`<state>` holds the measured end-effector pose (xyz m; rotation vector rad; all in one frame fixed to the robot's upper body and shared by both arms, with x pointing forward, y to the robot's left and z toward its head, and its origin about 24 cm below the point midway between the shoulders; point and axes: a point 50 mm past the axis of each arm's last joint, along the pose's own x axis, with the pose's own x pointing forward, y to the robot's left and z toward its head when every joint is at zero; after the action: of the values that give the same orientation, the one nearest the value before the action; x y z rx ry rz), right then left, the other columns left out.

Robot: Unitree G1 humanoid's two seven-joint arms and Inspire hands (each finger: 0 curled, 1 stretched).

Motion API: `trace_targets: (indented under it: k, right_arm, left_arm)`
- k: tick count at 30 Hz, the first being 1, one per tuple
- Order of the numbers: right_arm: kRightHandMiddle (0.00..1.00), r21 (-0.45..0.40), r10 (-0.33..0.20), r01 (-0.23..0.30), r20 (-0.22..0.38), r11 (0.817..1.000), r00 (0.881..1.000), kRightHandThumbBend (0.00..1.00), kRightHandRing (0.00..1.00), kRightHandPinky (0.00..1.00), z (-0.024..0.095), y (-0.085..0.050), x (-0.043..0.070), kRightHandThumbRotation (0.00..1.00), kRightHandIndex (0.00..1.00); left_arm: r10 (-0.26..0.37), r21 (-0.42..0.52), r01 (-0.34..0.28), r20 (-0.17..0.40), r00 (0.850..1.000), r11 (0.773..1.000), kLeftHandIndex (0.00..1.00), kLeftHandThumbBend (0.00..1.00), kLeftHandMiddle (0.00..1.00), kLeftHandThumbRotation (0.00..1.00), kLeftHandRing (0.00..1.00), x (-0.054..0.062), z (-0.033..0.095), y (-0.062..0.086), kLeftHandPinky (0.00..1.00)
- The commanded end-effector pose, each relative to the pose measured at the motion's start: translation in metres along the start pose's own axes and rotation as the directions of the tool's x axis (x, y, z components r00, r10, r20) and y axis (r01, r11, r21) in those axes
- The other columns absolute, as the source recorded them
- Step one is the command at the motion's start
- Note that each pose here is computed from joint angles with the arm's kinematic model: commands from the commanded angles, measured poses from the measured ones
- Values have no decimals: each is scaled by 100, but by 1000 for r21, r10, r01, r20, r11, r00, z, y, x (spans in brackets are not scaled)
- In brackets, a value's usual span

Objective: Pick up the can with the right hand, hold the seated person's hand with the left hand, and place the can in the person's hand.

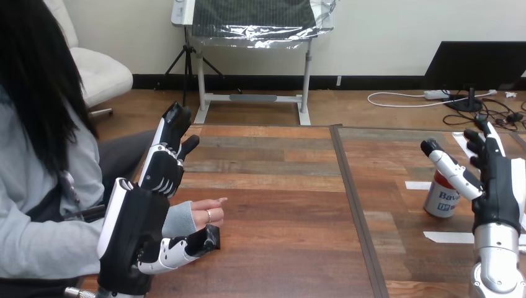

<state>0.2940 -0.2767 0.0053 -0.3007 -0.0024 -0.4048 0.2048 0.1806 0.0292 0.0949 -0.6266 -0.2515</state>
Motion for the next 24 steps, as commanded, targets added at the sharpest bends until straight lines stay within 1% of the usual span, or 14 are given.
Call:
trace_targets:
  k: [1, 7, 11, 16, 22, 24]
  right_arm:
    - [88, 35, 3, -5, 57, 999, 998, 100, 88, 88, 22, 9, 16, 54, 92]
    - [89, 44, 14, -16, 55, 999, 998, 100, 89, 89, 20, 11, 14, 53, 93]
    - [88, 35, 17, -19, 54, 999, 998, 100, 90, 90, 19, 13, 13, 53, 93]
    - [88, 21, 19, -20, 46, 1000, 999, 100, 89, 89, 18, 16, 11, 53, 93]
    - [88, 35, 32, -33, 46, 999, 998, 100, 89, 88, 17, 19, 10, 53, 92]
    - [88, 41, 36, -37, 38, 998, 999, 100, 90, 88, 16, 19, 9, 52, 93]
  left_arm:
    - [7, 17, -9, 72, 997, 1000, 100, 100, 100, 62, 100, 11, 9, 7, 93]
    - [6, 18, -7, 73, 997, 1000, 100, 100, 100, 62, 99, 10, 10, 8, 93]
    - [9, 20, -10, 73, 997, 1000, 100, 100, 100, 62, 99, 10, 10, 8, 93]
    - [3, 16, -5, 76, 997, 1000, 100, 100, 100, 63, 99, 11, 10, 8, 92]
    - [2, 21, -4, 83, 997, 1000, 100, 100, 100, 63, 99, 11, 10, 9, 92]
    - [4, 19, -6, 87, 996, 1000, 100, 100, 100, 63, 99, 12, 11, 9, 92]
